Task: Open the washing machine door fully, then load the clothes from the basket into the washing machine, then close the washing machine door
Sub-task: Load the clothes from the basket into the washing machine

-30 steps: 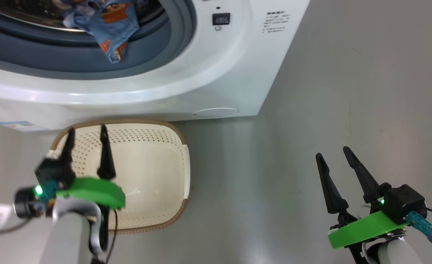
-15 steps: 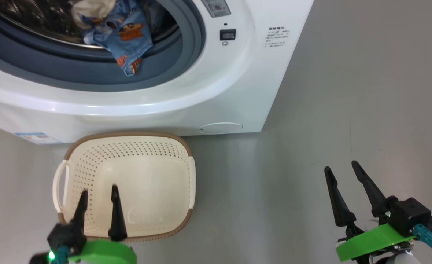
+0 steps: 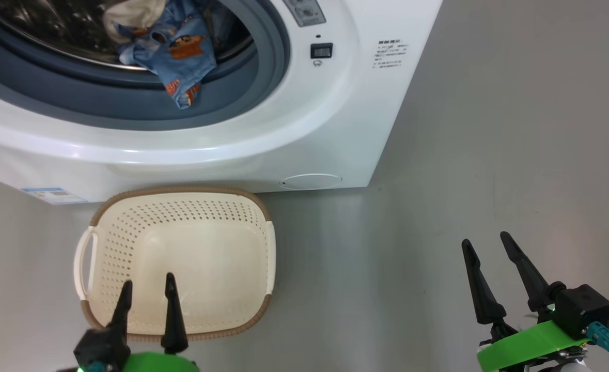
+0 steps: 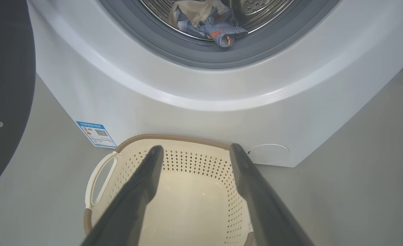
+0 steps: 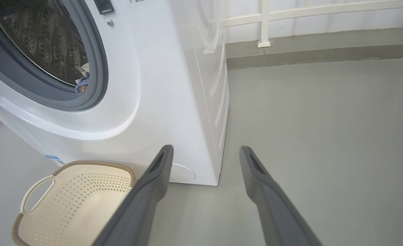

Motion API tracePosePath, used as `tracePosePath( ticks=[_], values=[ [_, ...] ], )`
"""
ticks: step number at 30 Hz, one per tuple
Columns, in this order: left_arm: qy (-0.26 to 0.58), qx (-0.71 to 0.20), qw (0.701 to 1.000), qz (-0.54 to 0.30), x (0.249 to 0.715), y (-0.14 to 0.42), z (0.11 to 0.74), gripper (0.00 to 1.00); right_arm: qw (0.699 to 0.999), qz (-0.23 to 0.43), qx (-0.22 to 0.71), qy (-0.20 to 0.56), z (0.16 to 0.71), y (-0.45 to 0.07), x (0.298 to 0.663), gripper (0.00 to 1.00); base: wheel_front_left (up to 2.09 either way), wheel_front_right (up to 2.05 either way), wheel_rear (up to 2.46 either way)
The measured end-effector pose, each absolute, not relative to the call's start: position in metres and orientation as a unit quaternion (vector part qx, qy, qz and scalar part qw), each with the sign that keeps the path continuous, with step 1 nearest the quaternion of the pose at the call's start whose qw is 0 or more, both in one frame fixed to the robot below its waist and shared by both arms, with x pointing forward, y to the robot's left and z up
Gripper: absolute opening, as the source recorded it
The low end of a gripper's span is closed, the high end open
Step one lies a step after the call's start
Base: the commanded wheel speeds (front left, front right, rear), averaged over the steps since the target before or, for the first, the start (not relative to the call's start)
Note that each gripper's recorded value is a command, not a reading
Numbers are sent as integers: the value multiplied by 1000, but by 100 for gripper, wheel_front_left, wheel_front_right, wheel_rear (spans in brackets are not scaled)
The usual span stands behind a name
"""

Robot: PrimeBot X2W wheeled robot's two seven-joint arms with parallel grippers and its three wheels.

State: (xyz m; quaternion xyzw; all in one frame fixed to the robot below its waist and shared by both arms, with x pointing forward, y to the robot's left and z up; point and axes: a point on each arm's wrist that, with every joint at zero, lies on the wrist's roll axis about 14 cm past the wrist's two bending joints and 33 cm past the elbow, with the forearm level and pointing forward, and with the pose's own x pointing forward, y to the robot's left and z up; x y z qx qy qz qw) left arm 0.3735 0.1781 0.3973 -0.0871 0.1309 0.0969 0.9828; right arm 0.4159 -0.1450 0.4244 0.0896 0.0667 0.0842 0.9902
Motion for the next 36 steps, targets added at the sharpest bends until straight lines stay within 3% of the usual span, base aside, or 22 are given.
tracePosePath(
  ticks=[4,18,28,36],
  values=[
    [123,-92,984,85,392,174,398,100,990,81,91,72,420,-147,416,100,0,0,0],
    [97,-86,991,15,521,156,422,100,990,66,92,86,405,-153,424,100,0,0,0],
    [146,-64,987,2,585,156,403,100,990,43,85,101,397,-169,417,100,0,0,0],
    [208,-68,976,-9,609,144,375,100,991,31,78,106,396,-178,412,100,0,0,0]
  ],
)
